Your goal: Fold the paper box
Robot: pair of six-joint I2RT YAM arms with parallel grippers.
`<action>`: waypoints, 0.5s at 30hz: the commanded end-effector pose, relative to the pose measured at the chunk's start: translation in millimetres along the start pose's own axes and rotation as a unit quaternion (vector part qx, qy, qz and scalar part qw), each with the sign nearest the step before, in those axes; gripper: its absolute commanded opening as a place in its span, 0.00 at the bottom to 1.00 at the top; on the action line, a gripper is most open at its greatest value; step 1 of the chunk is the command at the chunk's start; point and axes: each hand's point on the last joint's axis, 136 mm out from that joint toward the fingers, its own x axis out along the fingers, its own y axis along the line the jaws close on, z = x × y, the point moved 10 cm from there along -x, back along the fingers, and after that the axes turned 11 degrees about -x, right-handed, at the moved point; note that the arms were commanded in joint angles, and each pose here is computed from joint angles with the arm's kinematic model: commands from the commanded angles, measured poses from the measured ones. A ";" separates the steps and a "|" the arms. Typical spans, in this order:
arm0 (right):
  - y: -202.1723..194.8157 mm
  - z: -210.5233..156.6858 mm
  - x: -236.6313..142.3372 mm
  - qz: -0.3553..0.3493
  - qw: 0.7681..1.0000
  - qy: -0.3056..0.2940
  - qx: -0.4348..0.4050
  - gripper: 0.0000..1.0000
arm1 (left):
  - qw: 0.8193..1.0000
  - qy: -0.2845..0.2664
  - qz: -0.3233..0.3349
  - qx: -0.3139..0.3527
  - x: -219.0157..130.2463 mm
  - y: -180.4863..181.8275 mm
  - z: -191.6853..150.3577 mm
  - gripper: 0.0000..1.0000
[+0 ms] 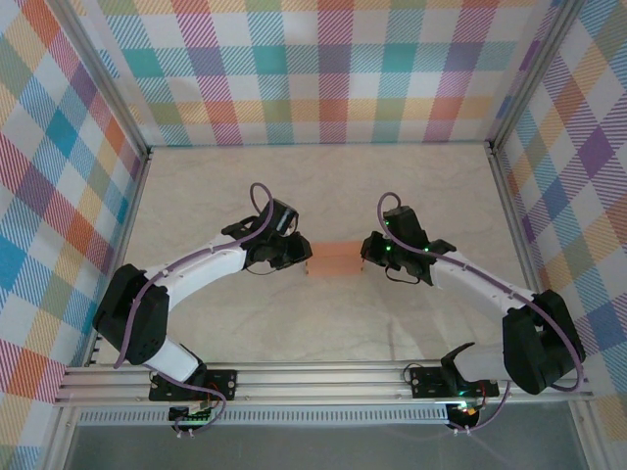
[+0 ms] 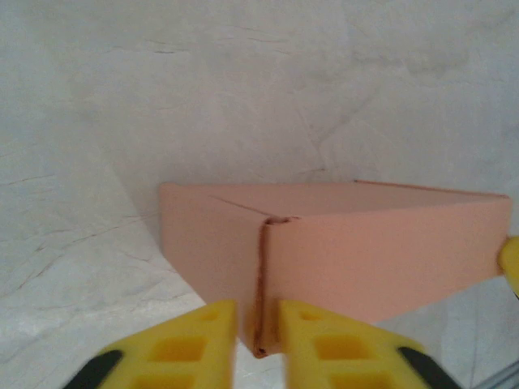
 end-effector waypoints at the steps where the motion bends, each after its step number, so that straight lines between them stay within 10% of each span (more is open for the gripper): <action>1: -13.3 -20.8 9.0 -0.027 0.998 0.053 0.001 0.00 | 0.994 0.044 0.099 -0.023 25.5 41.9 -12.7 0.13; 4: -9.6 -16.6 5.9 -0.020 0.999 0.046 -0.007 0.17 | 0.994 0.047 0.093 -0.026 26.0 41.0 -12.5 0.12; 11: -6.8 -14.7 7.6 -0.011 0.999 0.050 -0.009 0.00 | 0.995 0.042 0.083 -0.020 22.1 36.1 -10.2 0.07; 15: 3.5 -1.6 -4.8 0.000 1.000 0.025 -0.019 0.22 | 0.997 0.020 0.074 0.006 3.6 20.7 -3.0 0.39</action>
